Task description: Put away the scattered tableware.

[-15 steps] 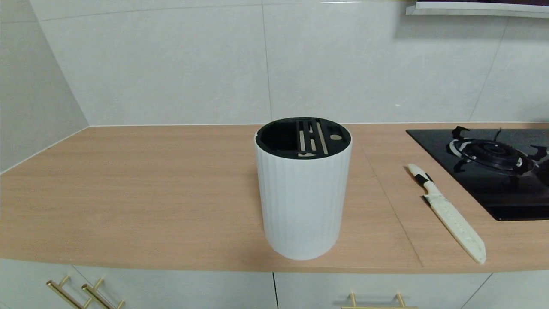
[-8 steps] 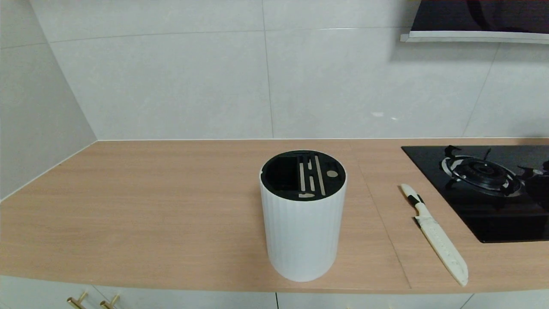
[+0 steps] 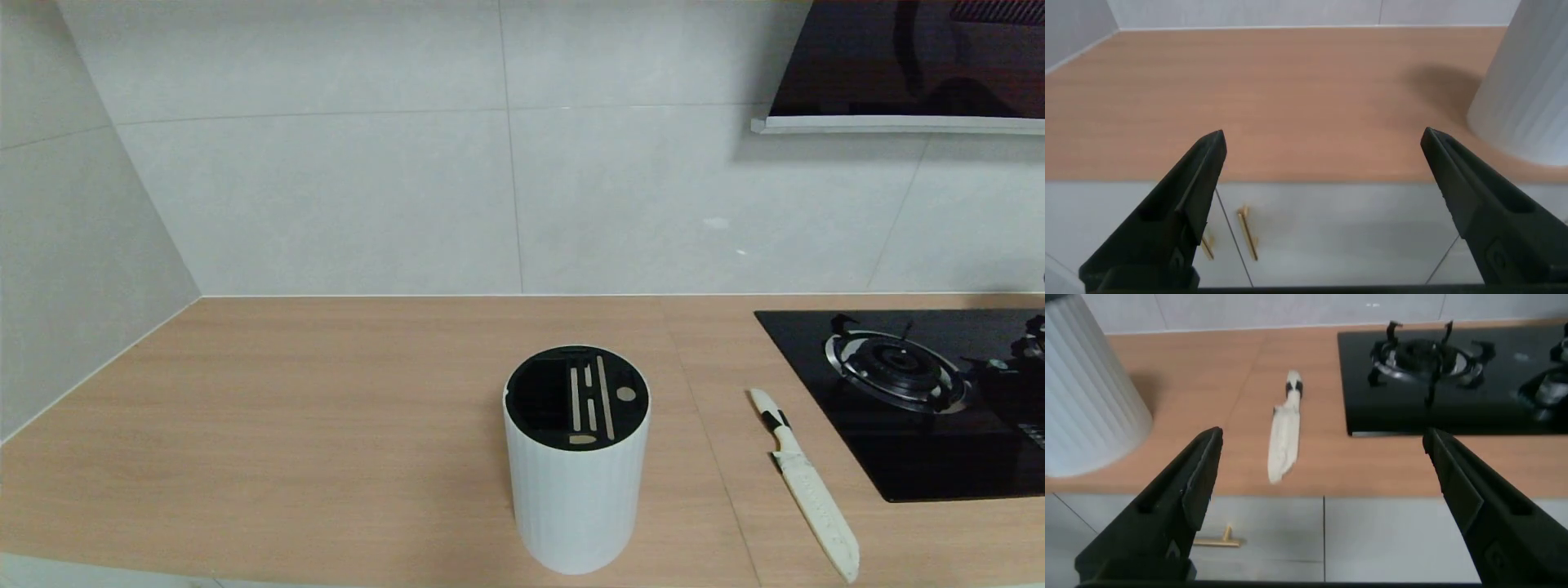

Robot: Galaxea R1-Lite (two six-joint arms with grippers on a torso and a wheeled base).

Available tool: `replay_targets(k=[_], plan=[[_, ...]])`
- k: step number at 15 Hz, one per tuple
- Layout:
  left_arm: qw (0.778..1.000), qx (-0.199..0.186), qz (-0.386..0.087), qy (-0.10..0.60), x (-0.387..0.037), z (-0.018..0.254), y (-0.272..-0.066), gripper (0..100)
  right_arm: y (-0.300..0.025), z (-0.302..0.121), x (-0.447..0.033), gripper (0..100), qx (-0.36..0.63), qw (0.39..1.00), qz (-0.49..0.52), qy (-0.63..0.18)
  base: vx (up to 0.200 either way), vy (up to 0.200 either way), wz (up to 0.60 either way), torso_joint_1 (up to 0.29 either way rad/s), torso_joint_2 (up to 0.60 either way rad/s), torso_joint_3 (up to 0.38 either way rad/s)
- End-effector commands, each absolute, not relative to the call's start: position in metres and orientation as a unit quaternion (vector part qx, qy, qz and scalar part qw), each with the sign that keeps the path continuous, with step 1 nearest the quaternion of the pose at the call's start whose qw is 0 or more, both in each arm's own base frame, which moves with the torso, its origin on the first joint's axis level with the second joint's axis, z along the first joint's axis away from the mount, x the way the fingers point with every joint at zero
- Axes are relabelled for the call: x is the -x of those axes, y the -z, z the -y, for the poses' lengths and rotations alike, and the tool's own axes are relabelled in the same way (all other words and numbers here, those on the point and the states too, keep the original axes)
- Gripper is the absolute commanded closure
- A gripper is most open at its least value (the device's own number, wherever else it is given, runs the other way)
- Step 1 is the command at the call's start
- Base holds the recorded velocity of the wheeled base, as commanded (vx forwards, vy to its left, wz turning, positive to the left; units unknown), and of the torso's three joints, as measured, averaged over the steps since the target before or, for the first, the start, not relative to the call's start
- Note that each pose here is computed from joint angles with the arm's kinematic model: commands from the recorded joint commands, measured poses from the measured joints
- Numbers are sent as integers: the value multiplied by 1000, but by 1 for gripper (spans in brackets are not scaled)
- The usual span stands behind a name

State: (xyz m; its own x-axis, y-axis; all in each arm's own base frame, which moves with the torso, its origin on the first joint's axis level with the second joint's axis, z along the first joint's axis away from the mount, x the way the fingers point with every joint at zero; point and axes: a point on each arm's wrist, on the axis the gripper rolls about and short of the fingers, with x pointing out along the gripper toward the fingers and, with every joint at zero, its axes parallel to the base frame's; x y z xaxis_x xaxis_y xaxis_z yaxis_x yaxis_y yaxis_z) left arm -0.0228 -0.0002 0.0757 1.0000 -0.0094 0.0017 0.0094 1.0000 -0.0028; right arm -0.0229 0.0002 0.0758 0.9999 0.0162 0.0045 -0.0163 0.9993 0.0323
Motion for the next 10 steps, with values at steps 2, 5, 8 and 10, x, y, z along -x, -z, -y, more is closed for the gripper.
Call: replay_targets(k=[2, 5, 8, 10], plan=[[1000, 2, 0, 5, 23, 0, -76, 0, -76, 0, 23, 0, -16, 1000, 1, -8, 0, 0, 0, 254, -535, -276], [1000, 2, 0, 5, 23, 0, -76, 0, -76, 0, 23, 0, -16, 1000, 2, -8, 0, 0, 0, 107, -204, -111], [1000, 2, 1, 5, 23, 0, -76, 0, -76, 0, 23, 0, -16, 1000, 1, -8, 0, 0, 0, 0, 0, 0], [1000, 2, 0, 5, 23, 0, -76, 0, -76, 0, 23, 0, -16, 1000, 1, -8, 0, 0, 0, 0, 0, 0]])
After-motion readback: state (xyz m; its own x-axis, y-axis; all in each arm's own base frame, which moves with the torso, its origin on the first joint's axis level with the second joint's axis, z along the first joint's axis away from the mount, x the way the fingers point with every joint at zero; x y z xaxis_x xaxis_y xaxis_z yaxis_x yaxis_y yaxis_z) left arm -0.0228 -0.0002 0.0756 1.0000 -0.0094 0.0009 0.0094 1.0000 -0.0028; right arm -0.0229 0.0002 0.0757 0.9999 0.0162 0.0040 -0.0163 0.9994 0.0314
